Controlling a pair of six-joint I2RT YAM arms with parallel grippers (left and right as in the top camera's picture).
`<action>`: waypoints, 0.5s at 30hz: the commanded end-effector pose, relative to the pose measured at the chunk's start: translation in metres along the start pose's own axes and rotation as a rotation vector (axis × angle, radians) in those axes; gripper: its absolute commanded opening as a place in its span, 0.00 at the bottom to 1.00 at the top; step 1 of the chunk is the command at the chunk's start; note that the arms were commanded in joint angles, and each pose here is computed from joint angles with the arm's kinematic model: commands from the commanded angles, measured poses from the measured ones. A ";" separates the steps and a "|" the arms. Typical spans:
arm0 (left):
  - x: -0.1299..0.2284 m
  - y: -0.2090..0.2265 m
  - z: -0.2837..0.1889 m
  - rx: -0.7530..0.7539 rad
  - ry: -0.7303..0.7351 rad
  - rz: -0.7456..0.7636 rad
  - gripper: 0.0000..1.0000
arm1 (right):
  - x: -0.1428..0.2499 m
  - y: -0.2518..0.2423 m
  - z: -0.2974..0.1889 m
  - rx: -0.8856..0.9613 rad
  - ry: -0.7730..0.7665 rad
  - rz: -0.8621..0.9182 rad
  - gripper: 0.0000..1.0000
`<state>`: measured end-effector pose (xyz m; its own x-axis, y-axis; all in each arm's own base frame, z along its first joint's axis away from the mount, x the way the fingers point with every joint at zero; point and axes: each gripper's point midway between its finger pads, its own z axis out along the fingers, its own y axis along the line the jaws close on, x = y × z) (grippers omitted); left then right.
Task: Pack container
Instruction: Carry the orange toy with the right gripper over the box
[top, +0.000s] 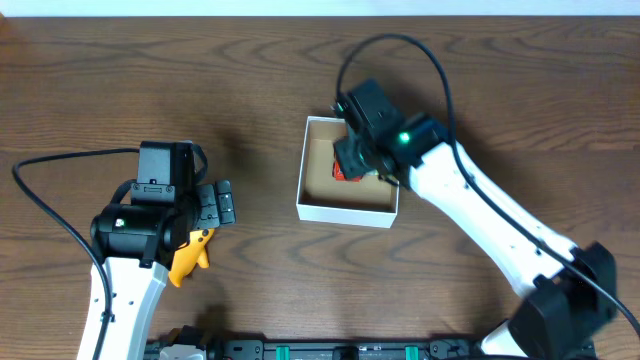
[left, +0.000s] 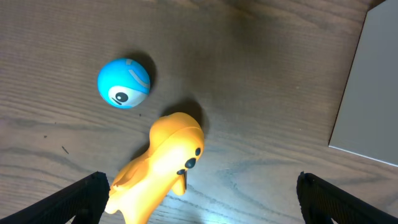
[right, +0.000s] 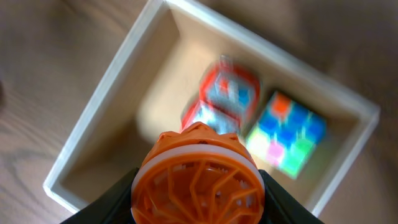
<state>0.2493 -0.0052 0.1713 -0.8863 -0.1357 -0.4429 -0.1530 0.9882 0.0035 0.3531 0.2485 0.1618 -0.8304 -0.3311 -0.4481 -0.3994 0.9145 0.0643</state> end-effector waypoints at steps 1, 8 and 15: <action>-0.006 0.000 -0.005 0.001 -0.018 0.000 0.98 | -0.037 0.008 -0.006 -0.009 -0.057 -0.065 0.01; -0.006 0.000 -0.005 0.001 -0.018 0.000 0.98 | -0.029 0.009 0.037 0.008 0.050 -0.063 0.01; -0.006 0.000 -0.005 0.001 -0.018 0.000 0.98 | -0.012 0.011 0.066 0.003 0.136 -0.065 0.01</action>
<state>0.2491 -0.0052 0.1712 -0.8866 -0.1356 -0.4422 -0.1530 0.9882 0.0037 0.3842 0.2730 0.1110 -0.8541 -0.4038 -0.3279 -0.4360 0.8995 0.0279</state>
